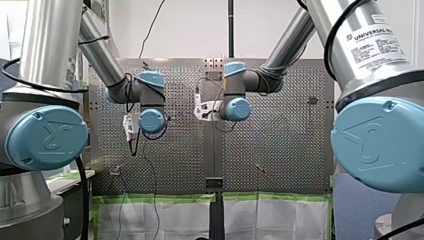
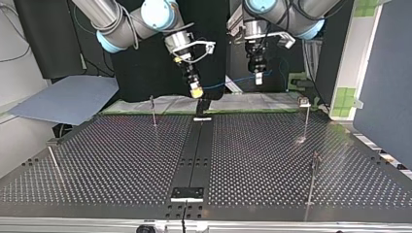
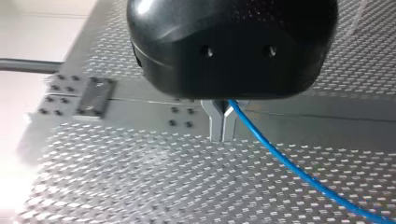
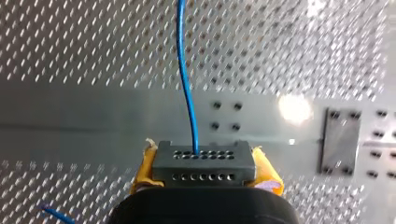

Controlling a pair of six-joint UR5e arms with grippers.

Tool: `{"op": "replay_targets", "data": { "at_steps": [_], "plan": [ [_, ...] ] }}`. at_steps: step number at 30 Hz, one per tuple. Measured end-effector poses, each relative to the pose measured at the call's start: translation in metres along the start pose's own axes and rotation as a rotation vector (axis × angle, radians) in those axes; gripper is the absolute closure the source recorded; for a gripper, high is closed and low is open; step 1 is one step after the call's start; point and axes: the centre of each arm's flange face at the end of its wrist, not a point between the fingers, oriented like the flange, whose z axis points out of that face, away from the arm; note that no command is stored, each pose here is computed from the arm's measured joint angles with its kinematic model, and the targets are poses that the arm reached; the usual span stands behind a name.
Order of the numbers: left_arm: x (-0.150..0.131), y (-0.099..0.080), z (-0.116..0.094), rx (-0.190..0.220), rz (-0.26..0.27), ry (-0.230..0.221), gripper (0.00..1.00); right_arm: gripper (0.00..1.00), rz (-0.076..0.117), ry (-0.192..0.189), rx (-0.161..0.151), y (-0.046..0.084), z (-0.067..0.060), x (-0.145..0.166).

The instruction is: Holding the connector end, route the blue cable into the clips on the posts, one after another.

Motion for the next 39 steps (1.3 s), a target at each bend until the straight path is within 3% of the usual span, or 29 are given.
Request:
{"op": "replay_targets", "data": {
  "at_steps": [5,9,20,23,29,39],
  "plan": [
    [-0.035,-0.005,0.014,-0.010,-0.057,-0.043,1.00,1.00,0.003,0.001,0.061,-0.009,0.009,0.017],
    [-0.059,-0.006,0.020,-0.016,-0.079,-0.067,1.00,1.00,0.006,0.002,0.091,-0.014,0.016,0.030],
    [-0.113,0.003,0.027,-0.051,-0.146,-0.117,1.00,1.00,0.025,0.037,0.101,-0.017,0.039,0.073],
    [-0.131,0.005,0.029,-0.048,-0.151,-0.133,1.00,1.00,0.042,0.053,0.107,-0.018,0.045,0.085],
    [-0.156,0.010,0.036,-0.062,-0.144,-0.144,1.00,1.00,0.075,0.079,0.128,-0.020,0.053,0.101],
    [-0.167,0.029,0.053,-0.087,-0.126,-0.141,1.00,1.00,0.082,0.114,0.134,-0.023,0.066,0.139]
  ]
}}
